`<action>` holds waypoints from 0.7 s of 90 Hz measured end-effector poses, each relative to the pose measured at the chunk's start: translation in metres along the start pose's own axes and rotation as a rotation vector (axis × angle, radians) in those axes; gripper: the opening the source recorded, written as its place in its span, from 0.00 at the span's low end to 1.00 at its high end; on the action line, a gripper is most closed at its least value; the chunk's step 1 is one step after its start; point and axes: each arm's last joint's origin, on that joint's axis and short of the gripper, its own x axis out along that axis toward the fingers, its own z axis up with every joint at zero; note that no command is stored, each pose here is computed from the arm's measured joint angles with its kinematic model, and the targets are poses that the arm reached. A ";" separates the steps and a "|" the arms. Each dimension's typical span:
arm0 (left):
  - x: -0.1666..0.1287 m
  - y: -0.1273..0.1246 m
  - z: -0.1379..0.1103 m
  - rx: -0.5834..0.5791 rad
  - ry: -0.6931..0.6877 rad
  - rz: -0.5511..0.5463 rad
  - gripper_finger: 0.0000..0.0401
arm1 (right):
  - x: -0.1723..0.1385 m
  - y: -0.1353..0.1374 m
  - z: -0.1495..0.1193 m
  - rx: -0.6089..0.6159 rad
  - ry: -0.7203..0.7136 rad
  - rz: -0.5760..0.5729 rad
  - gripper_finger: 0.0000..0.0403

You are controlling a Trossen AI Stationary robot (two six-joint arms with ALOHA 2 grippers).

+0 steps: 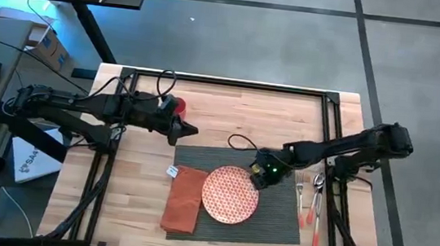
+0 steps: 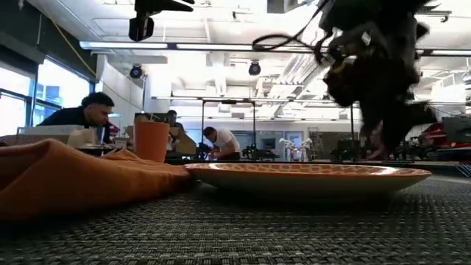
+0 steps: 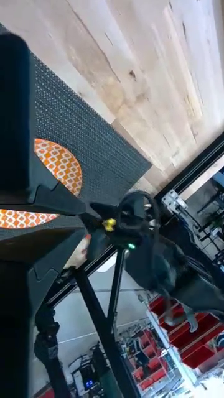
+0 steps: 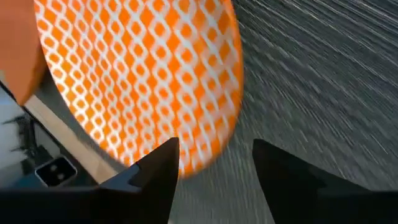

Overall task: Set table place
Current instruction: Put the orange fork on the orange table napkin

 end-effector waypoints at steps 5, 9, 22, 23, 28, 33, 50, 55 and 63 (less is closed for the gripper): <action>0.000 0.000 -0.001 0.001 0.009 -0.001 0.07 | -0.012 -0.006 -0.010 0.052 0.029 -0.055 0.47; 0.000 0.000 -0.001 0.001 0.015 -0.005 0.07 | -0.019 -0.016 -0.019 0.105 0.063 -0.117 0.47; 0.000 0.000 -0.002 0.012 0.027 -0.005 0.07 | -0.024 -0.055 -0.043 0.269 0.110 -0.259 0.47; 0.000 0.000 -0.002 0.012 0.027 -0.005 0.07 | -0.024 -0.058 -0.044 0.282 0.111 -0.264 0.47; 0.000 0.000 -0.002 0.012 0.027 -0.005 0.07 | -0.020 -0.072 -0.048 0.347 0.109 -0.289 0.47; 0.000 0.000 -0.002 0.014 0.028 -0.006 0.07 | -0.014 -0.086 -0.051 0.402 0.103 -0.312 0.46; 0.000 0.000 -0.003 0.038 0.057 -0.034 0.07 | 0.014 -0.105 -0.046 0.483 0.062 -0.206 0.44; 0.000 -0.001 -0.003 0.038 0.066 -0.041 0.07 | 0.021 -0.111 -0.045 0.512 0.053 -0.210 0.41; 0.000 -0.001 -0.003 0.037 0.066 -0.043 0.07 | 0.025 -0.114 -0.046 0.537 0.047 -0.243 0.32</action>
